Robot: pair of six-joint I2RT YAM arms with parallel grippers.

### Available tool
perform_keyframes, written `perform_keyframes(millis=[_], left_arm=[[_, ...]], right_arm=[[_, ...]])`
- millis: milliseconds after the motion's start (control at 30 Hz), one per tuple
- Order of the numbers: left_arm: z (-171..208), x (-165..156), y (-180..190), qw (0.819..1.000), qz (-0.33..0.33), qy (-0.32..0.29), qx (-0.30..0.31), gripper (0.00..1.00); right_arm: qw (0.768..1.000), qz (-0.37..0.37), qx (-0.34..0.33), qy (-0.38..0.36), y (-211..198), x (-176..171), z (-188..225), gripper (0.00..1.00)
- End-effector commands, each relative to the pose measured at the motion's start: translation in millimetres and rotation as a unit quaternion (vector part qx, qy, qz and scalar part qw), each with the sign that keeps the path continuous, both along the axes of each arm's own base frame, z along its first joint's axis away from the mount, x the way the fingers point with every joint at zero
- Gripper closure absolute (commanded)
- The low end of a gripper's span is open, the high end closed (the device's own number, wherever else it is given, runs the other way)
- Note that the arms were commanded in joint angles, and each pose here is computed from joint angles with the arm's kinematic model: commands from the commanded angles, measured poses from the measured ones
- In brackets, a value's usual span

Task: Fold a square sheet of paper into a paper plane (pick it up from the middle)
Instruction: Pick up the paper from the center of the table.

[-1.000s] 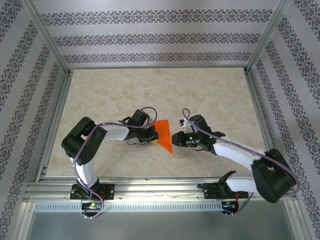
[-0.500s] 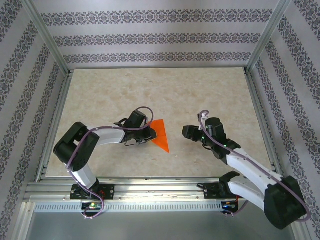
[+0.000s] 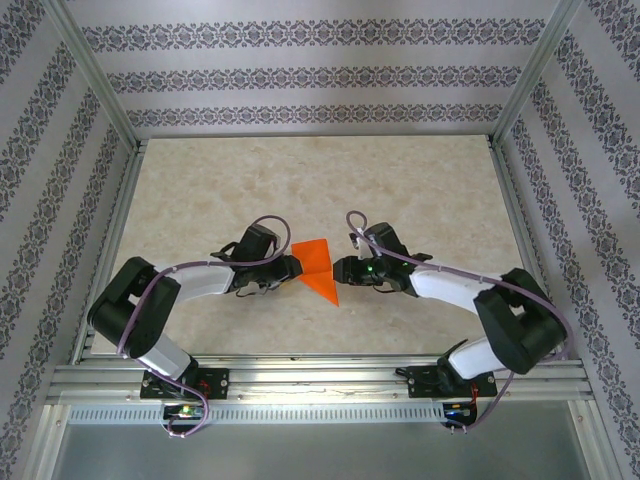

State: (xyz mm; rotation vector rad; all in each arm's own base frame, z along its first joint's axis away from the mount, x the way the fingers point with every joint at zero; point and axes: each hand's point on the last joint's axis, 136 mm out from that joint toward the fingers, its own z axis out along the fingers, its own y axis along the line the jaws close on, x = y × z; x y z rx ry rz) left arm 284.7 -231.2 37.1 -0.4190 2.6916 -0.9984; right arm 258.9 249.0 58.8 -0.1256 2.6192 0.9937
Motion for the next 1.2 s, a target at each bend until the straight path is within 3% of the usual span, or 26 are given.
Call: perform_keyframes(millis=[0,533,767,1167], left_arm=[[9.9,6.5,2.0,1.0,0.008,-0.018,-0.023,0.57],[0.4,11.2,3.1,0.998,0.013,0.008,-0.054,0.57],[-1.0,13.2,0.2,0.998,0.009,0.013,-0.057,0.58],[8.5,21.7,-6.1,0.998,-0.011,0.007,-0.067,0.55]], right_arm=[[1.0,0.003,0.009,0.028,9.5,2.0,-2.4,0.66],[0.998,0.006,0.016,0.062,19.7,21.0,-24.2,0.76],[0.998,0.005,0.029,0.061,18.8,22.4,-21.8,0.88],[0.992,0.009,0.117,0.044,20.7,25.5,1.7,0.95]])
